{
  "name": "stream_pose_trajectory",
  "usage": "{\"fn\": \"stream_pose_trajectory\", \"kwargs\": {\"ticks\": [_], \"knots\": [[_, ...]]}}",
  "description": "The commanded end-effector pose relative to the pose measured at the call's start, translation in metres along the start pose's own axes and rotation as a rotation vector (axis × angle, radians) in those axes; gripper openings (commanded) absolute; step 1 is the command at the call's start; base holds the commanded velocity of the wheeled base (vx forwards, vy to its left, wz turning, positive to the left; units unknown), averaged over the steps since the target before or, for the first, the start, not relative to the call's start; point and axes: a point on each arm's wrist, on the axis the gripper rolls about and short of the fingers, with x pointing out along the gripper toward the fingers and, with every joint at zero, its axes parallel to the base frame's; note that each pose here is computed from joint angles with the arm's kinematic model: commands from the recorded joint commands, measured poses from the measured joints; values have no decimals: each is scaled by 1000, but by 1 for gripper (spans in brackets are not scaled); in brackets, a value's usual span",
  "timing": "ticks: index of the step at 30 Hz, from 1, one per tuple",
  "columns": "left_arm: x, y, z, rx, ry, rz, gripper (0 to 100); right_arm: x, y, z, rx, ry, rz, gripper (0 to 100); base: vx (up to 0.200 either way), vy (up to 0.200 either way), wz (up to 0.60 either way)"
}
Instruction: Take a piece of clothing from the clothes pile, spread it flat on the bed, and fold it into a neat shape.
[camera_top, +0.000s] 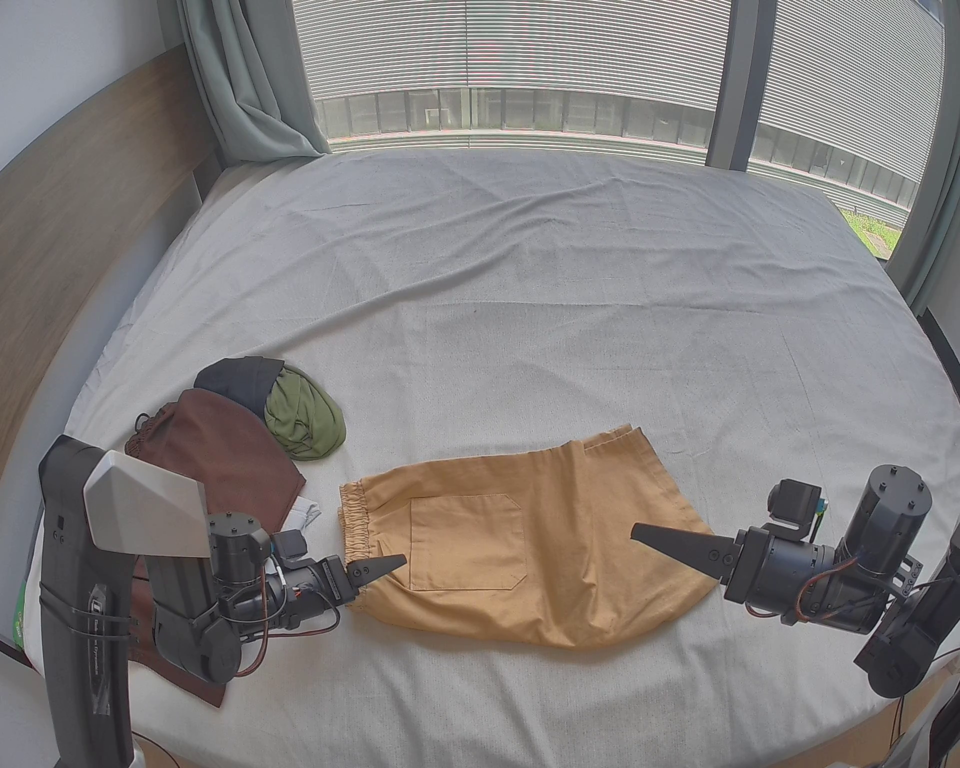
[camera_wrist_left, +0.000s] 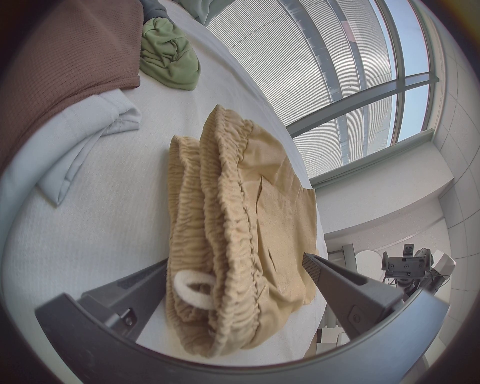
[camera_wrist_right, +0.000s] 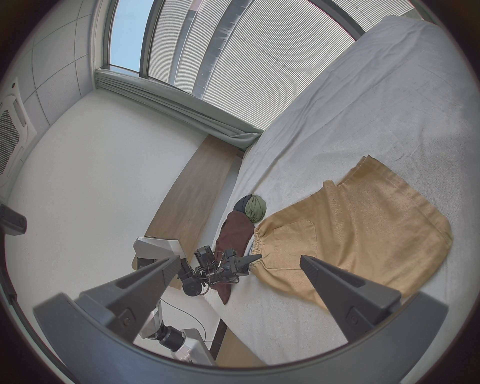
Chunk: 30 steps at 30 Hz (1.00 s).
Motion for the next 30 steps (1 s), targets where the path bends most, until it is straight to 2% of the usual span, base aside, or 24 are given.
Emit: {"fn": "stream_pose_trajectory", "kwargs": {"ticks": [1,14,15,27,30], "knots": [[2,-1,5,9,-20,-8,100,0,0,0,1,2,-1,100,0,0,0],[5,0,5,9,-32,2,100,0,0,0,1,2,-1,100,0,0,0],[6,0,5,9,-30,2,0,0,0,0,1,2,-1,100,0,0,0],[5,0,10,22,-46,-4,0,1,0,-1,1,4,-1,100,0,0,0],[-1,-5,19,35,-80,-12,0,0,-1,-1,2,4,-3,100,0,0,0]]}}
